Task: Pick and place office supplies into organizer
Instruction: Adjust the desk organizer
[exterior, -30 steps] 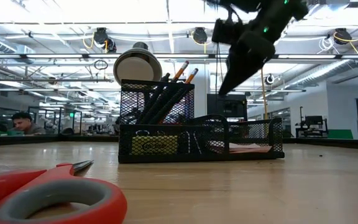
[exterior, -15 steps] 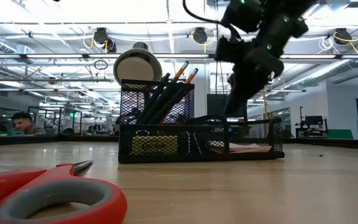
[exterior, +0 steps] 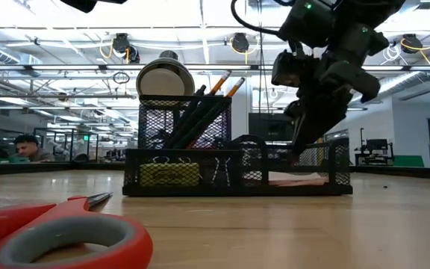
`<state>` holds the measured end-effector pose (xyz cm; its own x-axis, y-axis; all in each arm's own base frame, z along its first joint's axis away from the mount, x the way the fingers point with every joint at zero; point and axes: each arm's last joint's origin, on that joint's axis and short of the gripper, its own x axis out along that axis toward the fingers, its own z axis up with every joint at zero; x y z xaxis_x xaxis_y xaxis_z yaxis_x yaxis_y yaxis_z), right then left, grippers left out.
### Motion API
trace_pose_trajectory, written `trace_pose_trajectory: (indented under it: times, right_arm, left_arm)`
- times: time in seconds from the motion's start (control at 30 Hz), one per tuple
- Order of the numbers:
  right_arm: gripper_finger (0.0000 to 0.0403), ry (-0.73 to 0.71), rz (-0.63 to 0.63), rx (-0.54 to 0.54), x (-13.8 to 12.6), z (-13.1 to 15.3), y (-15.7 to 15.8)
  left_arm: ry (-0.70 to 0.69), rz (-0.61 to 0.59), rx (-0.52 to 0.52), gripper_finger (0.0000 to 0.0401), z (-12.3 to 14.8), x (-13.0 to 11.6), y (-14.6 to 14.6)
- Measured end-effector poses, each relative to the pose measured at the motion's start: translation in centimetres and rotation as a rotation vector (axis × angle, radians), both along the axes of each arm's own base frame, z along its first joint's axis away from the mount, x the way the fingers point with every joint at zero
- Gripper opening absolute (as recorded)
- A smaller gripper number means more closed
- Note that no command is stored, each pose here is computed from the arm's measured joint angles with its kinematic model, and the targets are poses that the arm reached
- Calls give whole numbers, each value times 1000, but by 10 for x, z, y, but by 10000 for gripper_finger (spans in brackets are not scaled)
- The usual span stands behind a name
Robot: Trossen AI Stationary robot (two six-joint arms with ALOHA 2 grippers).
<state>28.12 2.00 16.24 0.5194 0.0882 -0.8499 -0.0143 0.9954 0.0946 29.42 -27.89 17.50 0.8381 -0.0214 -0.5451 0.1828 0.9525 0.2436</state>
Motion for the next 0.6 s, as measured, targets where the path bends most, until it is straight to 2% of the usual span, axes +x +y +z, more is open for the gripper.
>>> trace_pose_trajectory:
  times: [0.6]
  right_arm:
    - [0,-16,-8,-13,0,1,16]
  left_arm:
    - [6,12,-15,31,0,0,0]
